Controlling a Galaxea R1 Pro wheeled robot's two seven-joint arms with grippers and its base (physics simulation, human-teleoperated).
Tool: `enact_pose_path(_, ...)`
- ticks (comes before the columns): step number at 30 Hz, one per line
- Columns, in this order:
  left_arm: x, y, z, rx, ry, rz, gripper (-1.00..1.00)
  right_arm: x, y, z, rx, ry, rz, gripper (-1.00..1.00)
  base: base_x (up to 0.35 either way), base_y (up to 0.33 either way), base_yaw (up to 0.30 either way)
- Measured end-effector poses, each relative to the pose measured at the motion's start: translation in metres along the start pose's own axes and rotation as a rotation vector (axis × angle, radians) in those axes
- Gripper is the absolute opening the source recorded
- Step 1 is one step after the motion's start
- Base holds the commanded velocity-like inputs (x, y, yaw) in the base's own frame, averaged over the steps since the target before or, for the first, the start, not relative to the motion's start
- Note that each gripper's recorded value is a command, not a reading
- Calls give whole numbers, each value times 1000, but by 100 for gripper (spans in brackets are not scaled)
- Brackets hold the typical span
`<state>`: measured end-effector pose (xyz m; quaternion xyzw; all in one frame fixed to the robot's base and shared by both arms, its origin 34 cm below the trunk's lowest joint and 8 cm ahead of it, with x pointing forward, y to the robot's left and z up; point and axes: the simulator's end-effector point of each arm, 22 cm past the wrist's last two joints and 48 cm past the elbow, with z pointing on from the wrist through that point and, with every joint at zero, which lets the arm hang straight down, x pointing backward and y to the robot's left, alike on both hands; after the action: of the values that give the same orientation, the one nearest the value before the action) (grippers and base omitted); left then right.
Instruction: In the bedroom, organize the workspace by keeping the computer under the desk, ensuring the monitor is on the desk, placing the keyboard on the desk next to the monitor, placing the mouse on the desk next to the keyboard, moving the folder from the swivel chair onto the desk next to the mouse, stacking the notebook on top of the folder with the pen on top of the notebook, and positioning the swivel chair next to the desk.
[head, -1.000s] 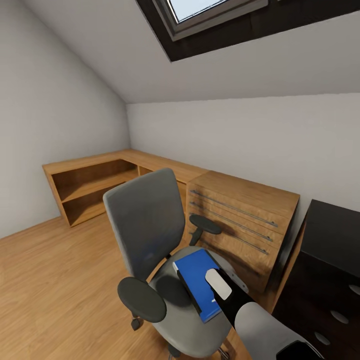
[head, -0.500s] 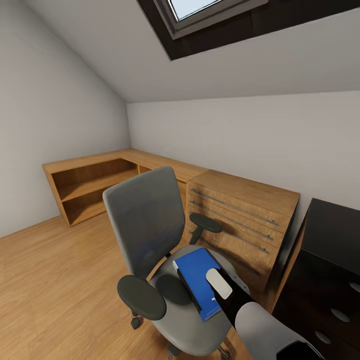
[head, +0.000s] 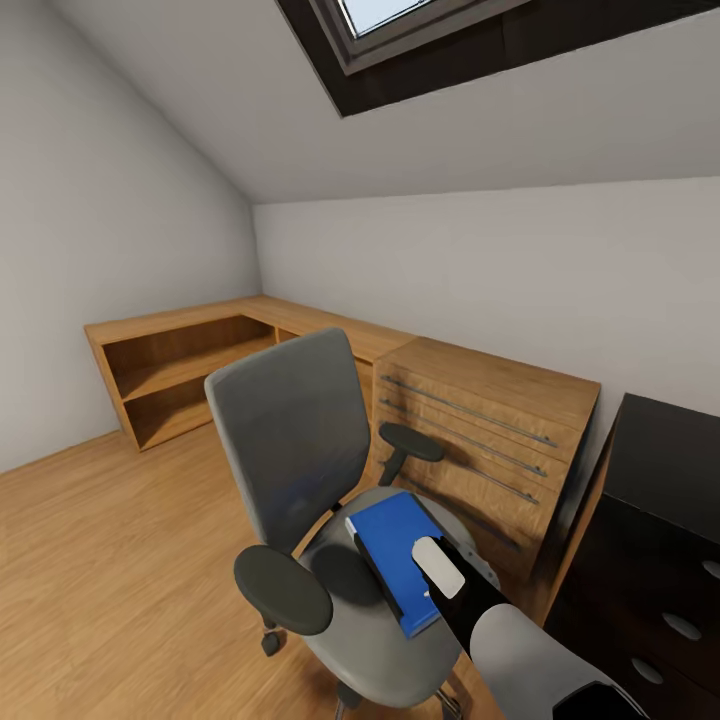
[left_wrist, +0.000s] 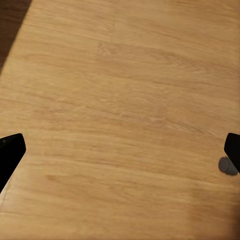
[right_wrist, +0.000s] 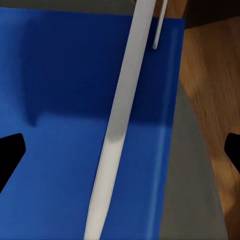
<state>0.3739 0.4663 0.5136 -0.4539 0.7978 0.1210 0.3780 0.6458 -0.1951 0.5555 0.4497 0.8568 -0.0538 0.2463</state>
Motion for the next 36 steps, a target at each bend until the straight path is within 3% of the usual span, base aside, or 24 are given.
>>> enact_pose_path(24,3,1,2,0,1,0,100,2,-1,3,-1,0,0,100,0,0,0)
enact_pose_path(25,3,1,2,0,1,0,100,2,-1,3,-1,0,-1,-100,0,0,0)
enact_pose_path(36,4,2,3,-1,2,-1,100,2,-1,3,0,0,-5,-100,0,0,0)
